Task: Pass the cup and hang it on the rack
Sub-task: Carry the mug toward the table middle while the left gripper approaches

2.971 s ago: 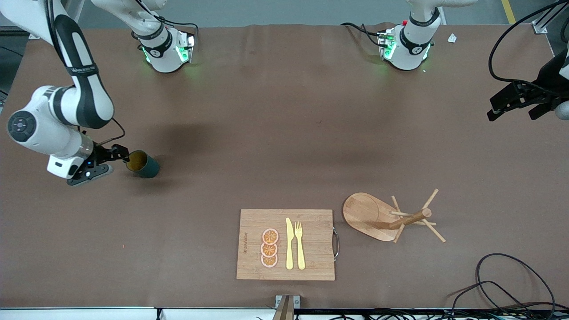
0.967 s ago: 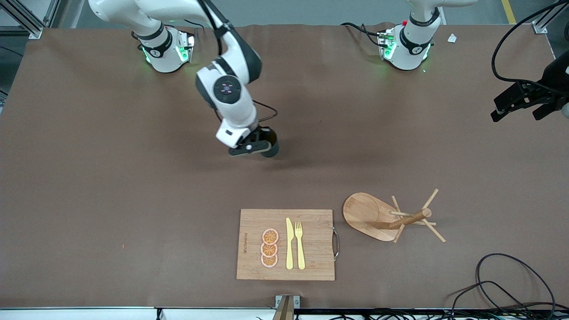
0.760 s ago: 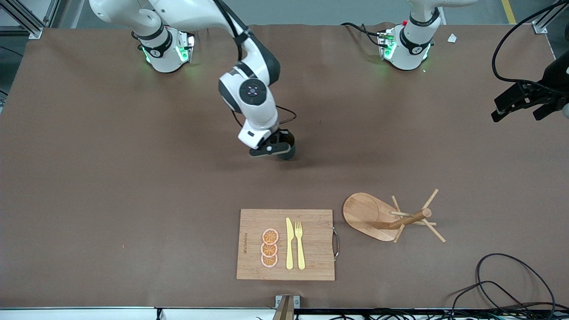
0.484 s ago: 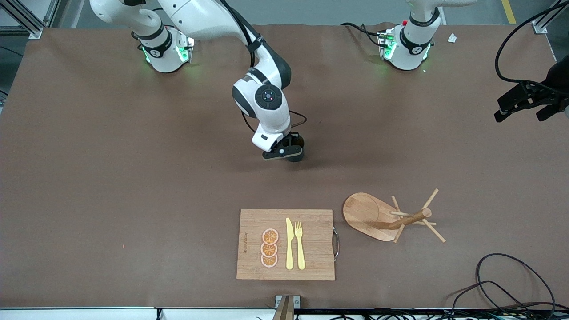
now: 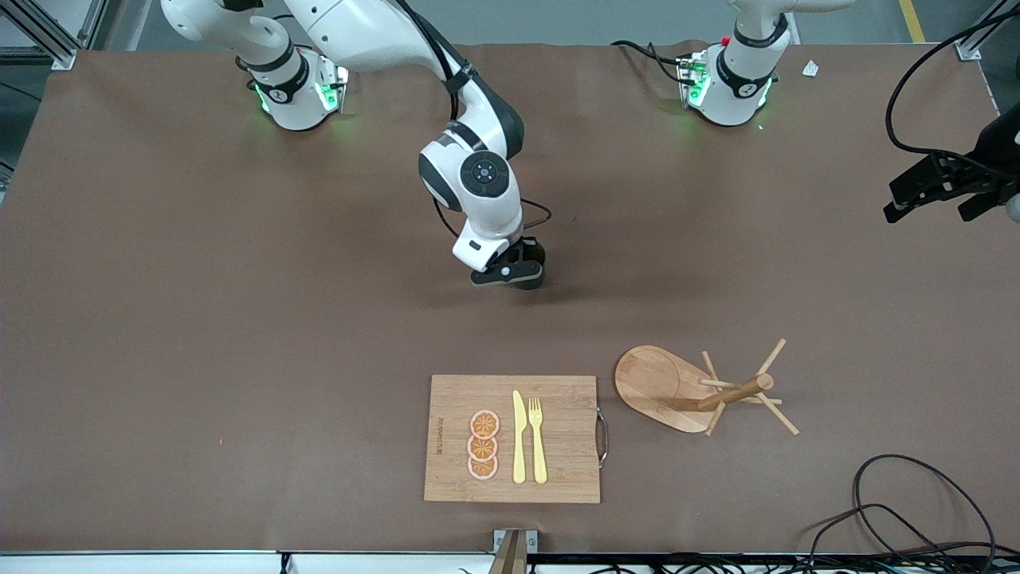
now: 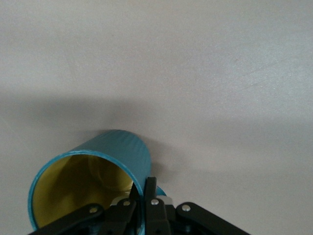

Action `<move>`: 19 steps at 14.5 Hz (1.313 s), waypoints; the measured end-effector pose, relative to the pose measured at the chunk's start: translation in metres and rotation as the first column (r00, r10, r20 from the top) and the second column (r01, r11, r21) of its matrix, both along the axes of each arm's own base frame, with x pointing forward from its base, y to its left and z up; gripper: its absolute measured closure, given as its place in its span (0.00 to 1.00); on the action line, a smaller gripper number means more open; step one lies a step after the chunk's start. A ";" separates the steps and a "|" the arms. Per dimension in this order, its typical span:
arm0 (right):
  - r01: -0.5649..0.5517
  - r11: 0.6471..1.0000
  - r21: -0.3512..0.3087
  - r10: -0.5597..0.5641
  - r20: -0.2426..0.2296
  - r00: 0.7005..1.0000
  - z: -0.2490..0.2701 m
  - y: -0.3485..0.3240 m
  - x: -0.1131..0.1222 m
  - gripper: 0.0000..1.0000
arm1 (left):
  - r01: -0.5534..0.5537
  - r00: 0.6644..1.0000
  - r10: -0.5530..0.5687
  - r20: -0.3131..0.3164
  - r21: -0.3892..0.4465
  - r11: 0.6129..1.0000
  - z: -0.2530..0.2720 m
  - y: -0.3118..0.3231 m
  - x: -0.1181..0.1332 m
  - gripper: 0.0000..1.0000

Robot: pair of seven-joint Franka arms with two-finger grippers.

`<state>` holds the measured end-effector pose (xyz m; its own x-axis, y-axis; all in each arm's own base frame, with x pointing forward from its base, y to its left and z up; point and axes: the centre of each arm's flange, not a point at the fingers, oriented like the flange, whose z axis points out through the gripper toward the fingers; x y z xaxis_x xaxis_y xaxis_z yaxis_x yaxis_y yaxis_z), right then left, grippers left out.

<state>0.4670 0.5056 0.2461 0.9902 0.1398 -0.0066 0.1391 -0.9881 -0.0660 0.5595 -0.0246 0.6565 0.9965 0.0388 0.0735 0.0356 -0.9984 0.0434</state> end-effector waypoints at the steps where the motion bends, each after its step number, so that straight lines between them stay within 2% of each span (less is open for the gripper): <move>1: -0.001 1.000 -0.003 0.001 0.000 1.000 0.000 0.000 -0.001 0.89 | -0.014 1.000 0.014 -0.002 -0.001 1.000 -0.001 0.000 0.000 0.00; 4: -0.004 1.000 -0.016 0.004 0.008 1.000 0.001 -0.003 0.003 0.61 | -0.123 0.992 0.123 -0.010 -0.010 0.992 -0.002 -0.010 0.000 0.00; 6: 0.004 0.999 -0.039 -0.005 -0.009 1.000 0.010 -0.008 0.011 0.44 | -0.216 0.976 0.216 -0.017 -0.018 0.976 -0.002 -0.027 -0.001 0.00; 7: 0.014 0.999 -0.049 -0.015 -0.021 1.000 0.023 -0.013 0.018 0.31 | -0.259 0.966 0.258 -0.023 -0.021 0.966 -0.003 -0.038 -0.001 0.00; 10: 0.083 0.995 -0.052 -0.086 -0.063 0.994 0.082 -0.048 0.048 0.04 | -0.365 0.930 0.364 -0.044 -0.025 0.931 -0.008 -0.082 -0.005 0.00; 11: 0.116 0.992 -0.046 -0.120 -0.084 0.989 0.102 -0.066 0.057 0.00 | -0.409 0.911 0.408 -0.055 -0.024 0.912 -0.012 -0.101 -0.007 0.00; 13: 0.189 0.980 -0.062 -0.196 -0.127 0.972 0.138 -0.115 0.077 0.00 | -0.485 0.872 0.483 -0.076 -0.014 0.874 -0.022 -0.138 -0.011 0.00; 16: 0.318 0.944 -0.090 -0.329 -0.180 0.927 0.178 -0.227 0.119 0.00 | -0.530 0.845 0.532 -0.056 0.049 0.846 -0.042 -0.195 -0.020 0.00; 19: 0.279 0.957 -0.076 -0.289 -0.199 0.936 0.209 -0.337 0.142 0.00 | -0.569 0.819 0.574 -0.018 0.105 0.816 -0.069 -0.266 -0.039 0.00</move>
